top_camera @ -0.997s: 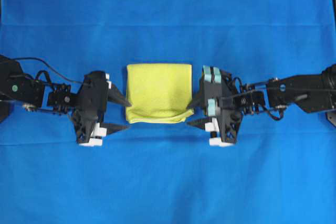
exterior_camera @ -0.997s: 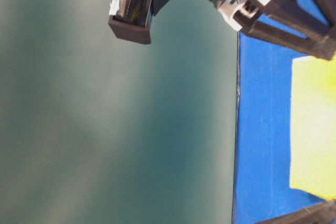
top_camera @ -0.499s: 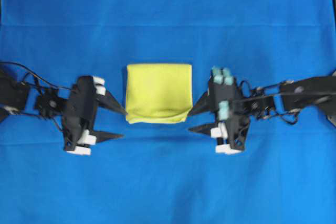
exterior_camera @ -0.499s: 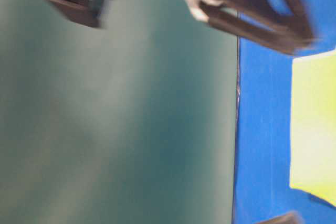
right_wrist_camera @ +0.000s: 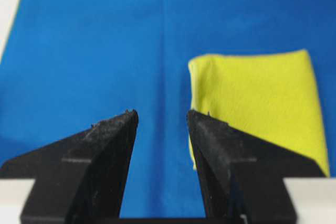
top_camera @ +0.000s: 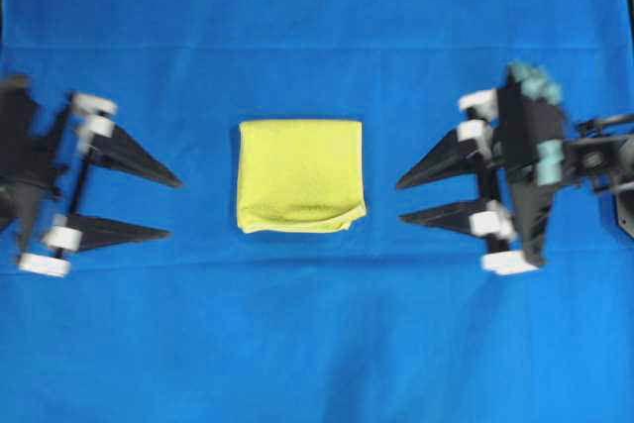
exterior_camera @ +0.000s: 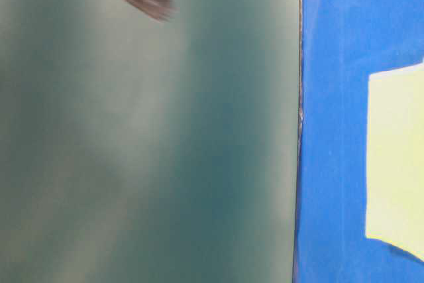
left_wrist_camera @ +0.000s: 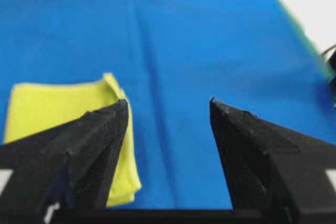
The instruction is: Fold a vertical towel.
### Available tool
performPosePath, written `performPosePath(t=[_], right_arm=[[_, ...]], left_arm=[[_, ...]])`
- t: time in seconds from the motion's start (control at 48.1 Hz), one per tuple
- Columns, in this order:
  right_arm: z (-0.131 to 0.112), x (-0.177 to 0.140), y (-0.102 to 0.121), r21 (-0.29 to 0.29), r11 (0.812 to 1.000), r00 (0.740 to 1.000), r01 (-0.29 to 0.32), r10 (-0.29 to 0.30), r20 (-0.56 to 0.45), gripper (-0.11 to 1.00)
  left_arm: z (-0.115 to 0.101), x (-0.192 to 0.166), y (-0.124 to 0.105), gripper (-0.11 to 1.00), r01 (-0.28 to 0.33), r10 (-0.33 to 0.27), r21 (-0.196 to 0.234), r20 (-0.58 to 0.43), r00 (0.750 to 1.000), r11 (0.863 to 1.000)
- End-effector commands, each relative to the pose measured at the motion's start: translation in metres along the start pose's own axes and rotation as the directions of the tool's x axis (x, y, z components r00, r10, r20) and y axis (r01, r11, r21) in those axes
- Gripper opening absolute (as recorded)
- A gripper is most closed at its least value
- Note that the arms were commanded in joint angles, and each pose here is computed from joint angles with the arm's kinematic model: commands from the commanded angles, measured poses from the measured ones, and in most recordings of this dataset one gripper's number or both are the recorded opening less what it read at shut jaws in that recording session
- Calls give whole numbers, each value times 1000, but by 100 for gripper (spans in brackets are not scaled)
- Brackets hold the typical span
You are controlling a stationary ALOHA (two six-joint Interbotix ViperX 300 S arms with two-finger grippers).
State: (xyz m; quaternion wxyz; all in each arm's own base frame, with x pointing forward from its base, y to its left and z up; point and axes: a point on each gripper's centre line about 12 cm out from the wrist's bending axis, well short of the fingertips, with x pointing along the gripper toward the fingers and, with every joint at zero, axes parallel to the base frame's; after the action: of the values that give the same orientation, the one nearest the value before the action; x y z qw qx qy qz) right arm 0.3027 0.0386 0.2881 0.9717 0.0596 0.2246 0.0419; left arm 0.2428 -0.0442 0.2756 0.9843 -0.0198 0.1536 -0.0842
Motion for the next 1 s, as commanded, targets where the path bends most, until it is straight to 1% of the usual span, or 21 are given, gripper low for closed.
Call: performPosePath(t=[0.0,0.062,0.187,0.291,0.374,0.499,0.602,0.706,0.81,0.872,0.976], right_arm=[[21,-24,3,-3,1000,997,-11,11,82,49],[24,-41,3,-7,1000,994,-13,14,113,49],[26,-71,1,-31,1000,988,-2,7,151,49],[21,-91,-1,-50,999,985,9,0,171,49],[12,-107,-4,-61,998,981,17,-5,192,49],[-8,-123,-7,-63,998,975,19,-4,221,49],[-32,-132,-13,-54,998,973,25,-12,230,49],[-53,-137,-18,-49,998,970,35,-22,242,49],[-75,-139,-24,-39,998,966,50,-38,257,49],[-86,-138,-27,-31,998,964,60,-50,259,49],[-98,-135,-32,-15,997,965,77,-71,254,49]], left_arm=[[18,-19,-1,60,3,-3,3,58,998,1000],[21,-32,1,60,-2,2,2,74,997,1000],[27,-58,3,60,-18,16,22,90,996,1000],[27,-74,6,60,-38,35,32,93,995,999],[22,-85,9,60,-53,50,35,86,995,998],[7,-97,11,60,-69,65,32,99,993,997],[-9,-106,12,60,-76,72,26,122,990,997],[-28,-113,14,60,-86,83,14,144,986,996],[-43,-116,16,60,-99,97,5,158,983,995],[-47,-118,18,60,-111,110,-5,171,979,994],[-50,-117,20,60,-126,125,-8,182,975,992]])
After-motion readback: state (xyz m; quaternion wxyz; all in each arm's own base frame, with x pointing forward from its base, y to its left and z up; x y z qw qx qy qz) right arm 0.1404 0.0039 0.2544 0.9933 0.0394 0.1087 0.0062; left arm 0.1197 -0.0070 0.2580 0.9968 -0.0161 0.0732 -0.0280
